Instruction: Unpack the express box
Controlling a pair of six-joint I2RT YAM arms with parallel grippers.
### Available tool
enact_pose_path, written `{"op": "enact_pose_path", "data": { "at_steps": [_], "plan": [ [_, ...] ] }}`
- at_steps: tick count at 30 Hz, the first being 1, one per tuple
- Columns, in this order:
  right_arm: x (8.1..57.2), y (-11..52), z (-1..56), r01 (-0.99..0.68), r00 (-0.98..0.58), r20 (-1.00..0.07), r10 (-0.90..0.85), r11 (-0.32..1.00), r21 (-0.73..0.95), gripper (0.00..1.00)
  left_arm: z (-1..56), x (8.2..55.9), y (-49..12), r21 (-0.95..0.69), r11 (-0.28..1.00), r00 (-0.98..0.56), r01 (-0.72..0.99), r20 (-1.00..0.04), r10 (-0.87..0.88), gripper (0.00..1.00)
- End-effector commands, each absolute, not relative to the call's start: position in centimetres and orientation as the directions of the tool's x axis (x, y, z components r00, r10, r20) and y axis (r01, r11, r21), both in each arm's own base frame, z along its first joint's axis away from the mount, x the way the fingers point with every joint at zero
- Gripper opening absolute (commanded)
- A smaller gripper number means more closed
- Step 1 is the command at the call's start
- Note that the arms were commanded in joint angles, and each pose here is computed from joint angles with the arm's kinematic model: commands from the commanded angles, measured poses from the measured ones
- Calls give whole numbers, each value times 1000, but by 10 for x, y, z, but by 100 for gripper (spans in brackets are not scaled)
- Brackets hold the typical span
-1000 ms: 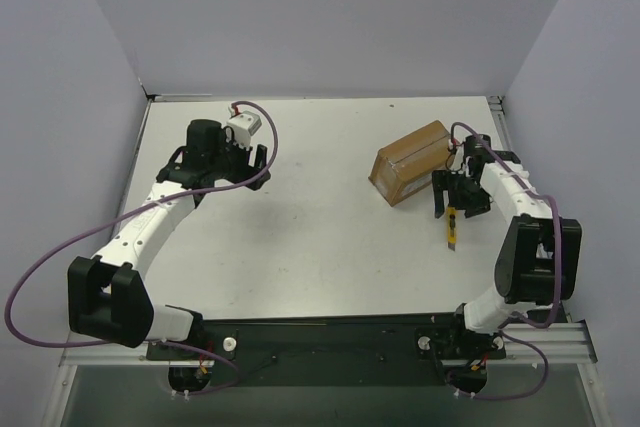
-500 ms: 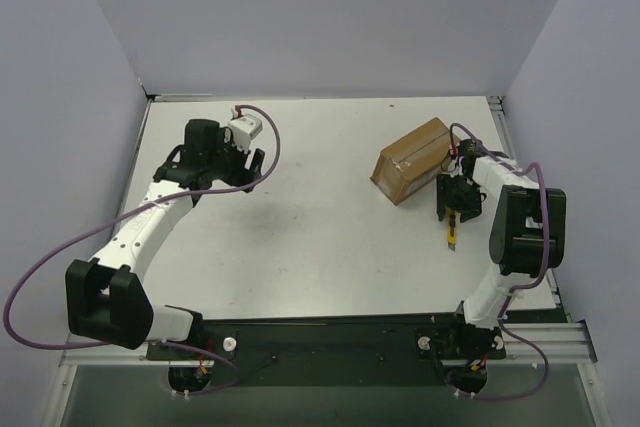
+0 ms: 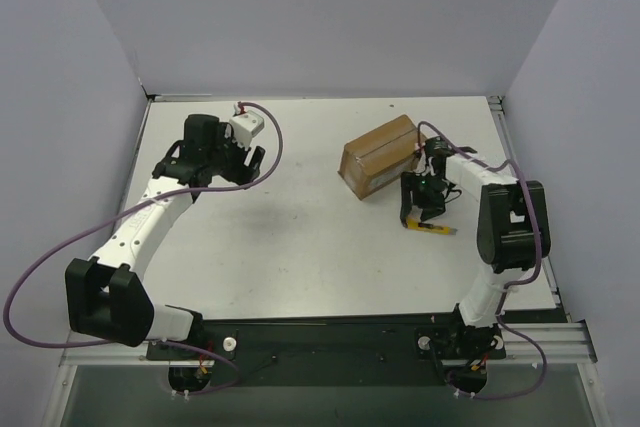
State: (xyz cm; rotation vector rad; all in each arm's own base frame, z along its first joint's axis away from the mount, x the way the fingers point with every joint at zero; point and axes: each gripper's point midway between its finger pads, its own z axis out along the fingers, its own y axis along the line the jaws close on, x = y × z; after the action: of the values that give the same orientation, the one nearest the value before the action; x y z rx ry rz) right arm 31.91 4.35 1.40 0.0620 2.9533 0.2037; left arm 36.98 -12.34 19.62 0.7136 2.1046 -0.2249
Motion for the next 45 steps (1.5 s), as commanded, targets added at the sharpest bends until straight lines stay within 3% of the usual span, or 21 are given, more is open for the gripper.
{"op": "enact_pose_path", "data": {
  "at_steps": [1, 8, 15, 22, 24, 29, 36, 45],
  "plan": [
    [276, 99, 34, -104, -993, -80, -85, 958, 267, 56, 216, 382, -130, 115, 805, -395, 582, -826, 403, 81],
    [271, 66, 60, -176, -981, -113, -155, 962, 211, 55, 215, 380, -139, 87, 796, -390, 599, -837, 385, 81],
    [256, 49, 65, -124, -986, -126, -105, 980, 157, 56, 206, 374, -144, 53, 790, -408, 611, -834, 372, 81],
    [293, 32, 46, -340, -915, -237, -327, 940, 16, 63, 202, 369, -145, 37, 790, -426, 612, -826, 369, 81],
    [302, 23, 44, -335, -915, -237, -327, 942, -9, 63, 197, 368, -145, 38, 788, -433, 614, -819, 376, 81],
    [303, 20, 39, -289, -939, -213, -272, 956, 54, 51, 196, 366, -143, 54, 787, -425, 615, -818, 388, 81],
    [262, 59, 21, -319, -946, -137, -294, 918, 235, 56, 196, 363, -140, 61, 790, -423, 610, -818, 390, 81],
    [251, 75, 18, -350, -937, -110, -333, 906, 238, 56, 190, 360, -139, 61, 785, -428, 616, -811, 399, 81]
  ]
}}
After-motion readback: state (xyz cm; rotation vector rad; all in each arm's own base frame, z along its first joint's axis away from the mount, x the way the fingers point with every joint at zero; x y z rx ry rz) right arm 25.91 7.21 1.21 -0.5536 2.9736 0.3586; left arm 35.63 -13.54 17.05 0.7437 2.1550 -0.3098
